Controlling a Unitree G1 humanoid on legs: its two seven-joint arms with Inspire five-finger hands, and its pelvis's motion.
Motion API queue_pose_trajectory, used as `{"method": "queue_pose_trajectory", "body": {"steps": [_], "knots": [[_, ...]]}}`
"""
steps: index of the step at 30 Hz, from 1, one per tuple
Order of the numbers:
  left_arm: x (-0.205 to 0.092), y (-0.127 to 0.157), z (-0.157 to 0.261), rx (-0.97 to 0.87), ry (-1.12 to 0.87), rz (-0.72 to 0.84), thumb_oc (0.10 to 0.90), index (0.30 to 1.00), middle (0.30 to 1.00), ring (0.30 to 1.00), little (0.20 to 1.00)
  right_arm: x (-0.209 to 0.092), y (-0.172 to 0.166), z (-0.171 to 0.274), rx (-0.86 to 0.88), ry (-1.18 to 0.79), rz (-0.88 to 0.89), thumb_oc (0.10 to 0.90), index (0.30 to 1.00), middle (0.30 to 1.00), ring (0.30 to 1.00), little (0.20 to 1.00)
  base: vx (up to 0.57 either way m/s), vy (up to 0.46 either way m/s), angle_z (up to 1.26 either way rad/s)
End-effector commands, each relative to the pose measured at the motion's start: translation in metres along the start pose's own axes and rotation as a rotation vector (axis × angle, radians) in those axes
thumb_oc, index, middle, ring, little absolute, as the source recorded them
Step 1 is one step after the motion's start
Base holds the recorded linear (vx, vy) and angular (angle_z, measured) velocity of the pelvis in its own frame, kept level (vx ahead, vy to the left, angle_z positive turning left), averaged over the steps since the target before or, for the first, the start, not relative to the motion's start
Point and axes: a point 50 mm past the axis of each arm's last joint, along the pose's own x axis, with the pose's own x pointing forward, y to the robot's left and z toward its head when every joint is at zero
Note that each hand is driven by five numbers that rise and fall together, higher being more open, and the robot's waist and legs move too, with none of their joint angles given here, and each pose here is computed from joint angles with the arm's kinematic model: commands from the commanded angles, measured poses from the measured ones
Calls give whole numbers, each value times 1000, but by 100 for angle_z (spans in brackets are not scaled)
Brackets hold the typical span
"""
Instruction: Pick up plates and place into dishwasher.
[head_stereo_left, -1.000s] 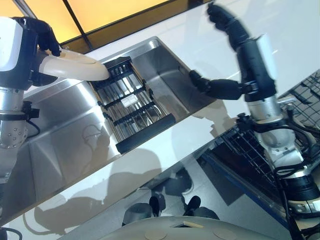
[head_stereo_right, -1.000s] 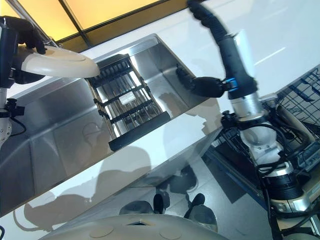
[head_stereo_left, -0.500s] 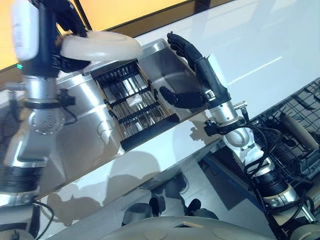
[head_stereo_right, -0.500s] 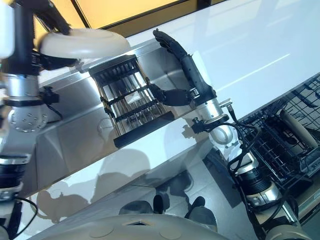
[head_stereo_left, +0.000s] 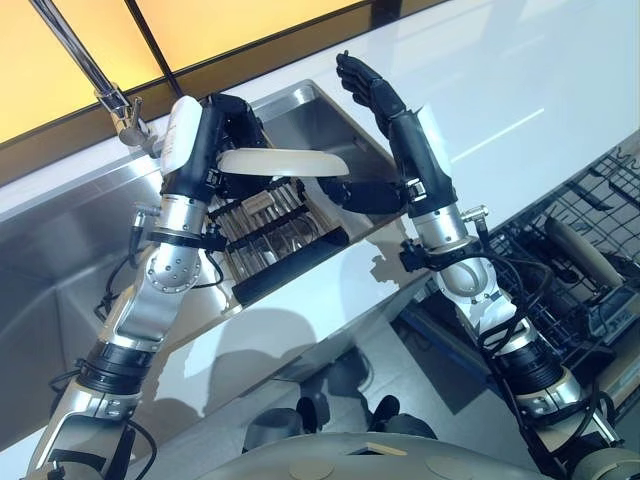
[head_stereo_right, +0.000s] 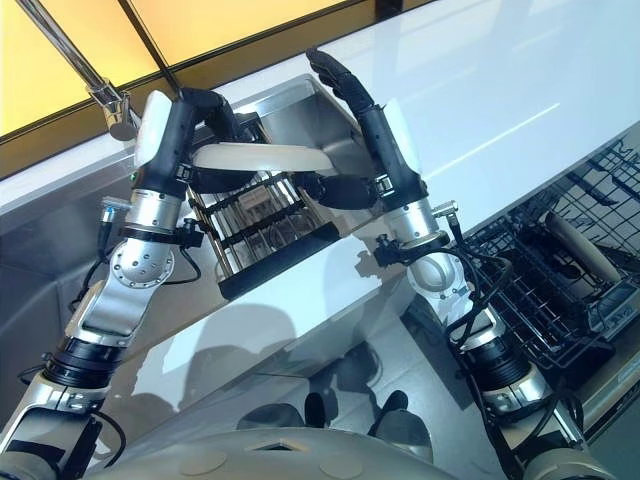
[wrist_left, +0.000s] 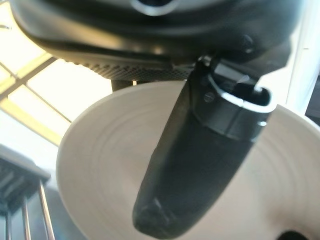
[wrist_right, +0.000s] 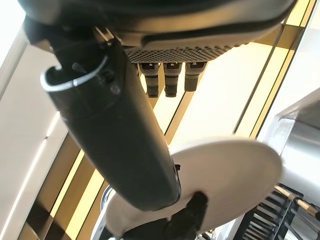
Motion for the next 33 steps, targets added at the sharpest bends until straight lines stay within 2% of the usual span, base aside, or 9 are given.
{"method": "queue_pose_trajectory", "body": {"steps": [1, 11, 12, 13, 23, 27, 28, 32, 33], "knots": [[20, 15, 21, -18, -143, 89, 100, 300, 300, 300, 200, 25, -1, 49, 71, -308, -48, 100, 300, 300, 300, 200, -4, -13, -3], [24, 20, 33, -3, -206, 170, 114, 312, 312, 312, 214, 23, -4, 44, 70, -286, -56, 100, 300, 300, 300, 200, 0, 0, 0], [25, 22, 33, -4, -208, 187, 388, 547, 547, 547, 488, 23, -5, 45, 63, -288, -63, 100, 300, 300, 300, 200, 0, 0, 0], [26, 23, 33, -20, -201, 192, 800, 900, 900, 900, 900, 23, -6, 45, 53, -291, -75, 100, 300, 300, 300, 200, 0, 0, 0], [14, 20, 35, -525, -164, 170, 800, 900, 900, 900, 900, 14, -32, 45, -26, -328, -258, 100, 300, 300, 300, 200, -8, -3, -3], [8, 19, 25, -598, -111, 166, 800, 900, 900, 900, 900, 11, -51, 43, -149, -347, -396, 100, 300, 300, 300, 200, 7, -21, -1], [4, 20, 17, -607, -71, 158, 800, 900, 900, 900, 900, 10, -66, 41, -223, -348, -486, 100, 300, 300, 300, 200, 9, -43, -2], [-9, 29, -2, -596, 15, 174, 800, 900, 900, 900, 900, 1, -99, 41, -369, -359, -651, 100, 300, 300, 300, 200, 21, -50, -1], [-23, 37, -17, -576, 84, 194, 800, 900, 900, 900, 900, -9, -122, 43, -465, -366, -770, 100, 300, 300, 300, 200, 32, -72, -1]]}}
